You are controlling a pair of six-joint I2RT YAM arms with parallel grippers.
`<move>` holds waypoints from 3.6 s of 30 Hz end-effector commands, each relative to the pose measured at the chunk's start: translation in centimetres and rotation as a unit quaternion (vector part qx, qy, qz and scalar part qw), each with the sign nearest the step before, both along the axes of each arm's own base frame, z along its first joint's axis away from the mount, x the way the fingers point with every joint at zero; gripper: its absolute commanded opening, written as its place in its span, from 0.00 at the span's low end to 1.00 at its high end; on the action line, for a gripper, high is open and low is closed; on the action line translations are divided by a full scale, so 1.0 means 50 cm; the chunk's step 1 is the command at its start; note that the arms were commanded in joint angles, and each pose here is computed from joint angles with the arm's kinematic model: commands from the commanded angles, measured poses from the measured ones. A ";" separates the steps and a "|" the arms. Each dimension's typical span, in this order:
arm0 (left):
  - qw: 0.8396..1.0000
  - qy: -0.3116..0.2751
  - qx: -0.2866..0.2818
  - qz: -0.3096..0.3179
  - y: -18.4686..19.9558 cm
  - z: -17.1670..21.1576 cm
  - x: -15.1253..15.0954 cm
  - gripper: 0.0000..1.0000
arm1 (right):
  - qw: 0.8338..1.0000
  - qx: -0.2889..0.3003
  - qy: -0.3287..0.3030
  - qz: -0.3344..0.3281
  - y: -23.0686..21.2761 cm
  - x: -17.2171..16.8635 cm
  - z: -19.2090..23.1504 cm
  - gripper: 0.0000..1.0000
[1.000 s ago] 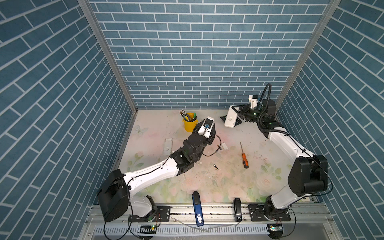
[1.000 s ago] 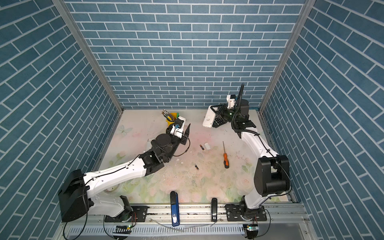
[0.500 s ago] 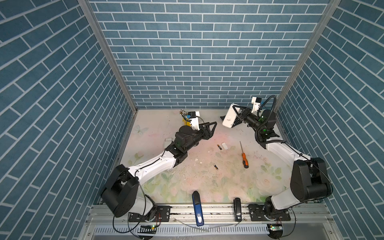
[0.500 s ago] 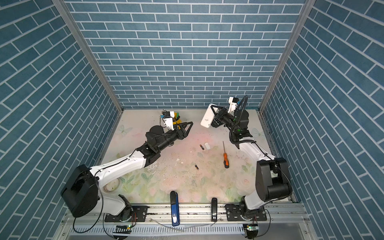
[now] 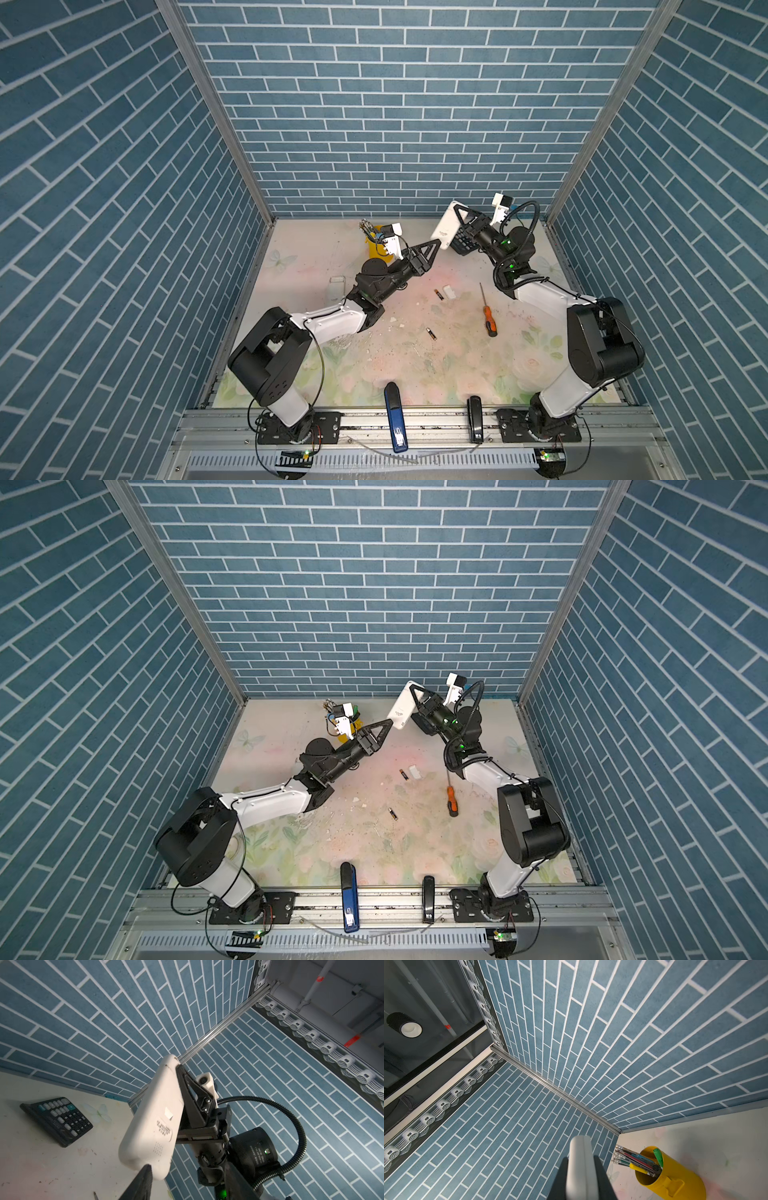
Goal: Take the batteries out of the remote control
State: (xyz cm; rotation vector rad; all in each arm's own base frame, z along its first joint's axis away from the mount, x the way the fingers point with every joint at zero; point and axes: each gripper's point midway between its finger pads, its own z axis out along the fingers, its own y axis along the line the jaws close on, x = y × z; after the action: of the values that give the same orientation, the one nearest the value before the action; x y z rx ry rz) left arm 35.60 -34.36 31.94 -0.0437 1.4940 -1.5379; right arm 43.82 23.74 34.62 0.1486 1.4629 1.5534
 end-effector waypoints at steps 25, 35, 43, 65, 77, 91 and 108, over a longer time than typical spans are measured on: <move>1.000 -0.016 -0.006 0.021 0.006 0.008 0.015 0.57 | 0.997 0.017 -0.073 0.016 0.012 -0.036 0.148 0.00; 0.998 -0.046 -0.020 0.023 -0.014 0.051 0.046 0.54 | 0.997 0.040 -0.054 0.032 0.038 -0.043 0.124 0.00; 0.997 -0.063 -0.021 0.037 -0.006 0.073 0.056 0.45 | 0.997 0.043 -0.045 0.037 0.048 -0.047 0.108 0.00; 0.994 -0.076 -0.031 0.066 0.037 0.081 0.069 0.00 | 0.997 0.040 -0.020 0.058 0.078 -0.051 0.047 0.00; 0.996 -0.067 -0.020 0.061 0.083 0.059 0.063 0.00 | 0.995 -0.052 0.016 0.085 0.071 -0.037 -0.023 0.60; 0.999 -0.028 -0.020 0.023 0.110 0.007 0.050 0.00 | 0.975 -0.196 0.006 0.101 0.040 -0.104 -0.035 0.53; 0.976 0.085 0.145 -0.141 0.127 -0.073 -0.107 0.00 | 0.916 -0.367 -0.019 0.161 0.038 -0.186 -0.042 0.54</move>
State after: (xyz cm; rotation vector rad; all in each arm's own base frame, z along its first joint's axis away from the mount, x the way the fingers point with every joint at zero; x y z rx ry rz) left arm 32.13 -28.35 30.05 0.1365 1.8123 -1.5615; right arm 35.17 25.20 32.68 -0.4953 2.0026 1.1266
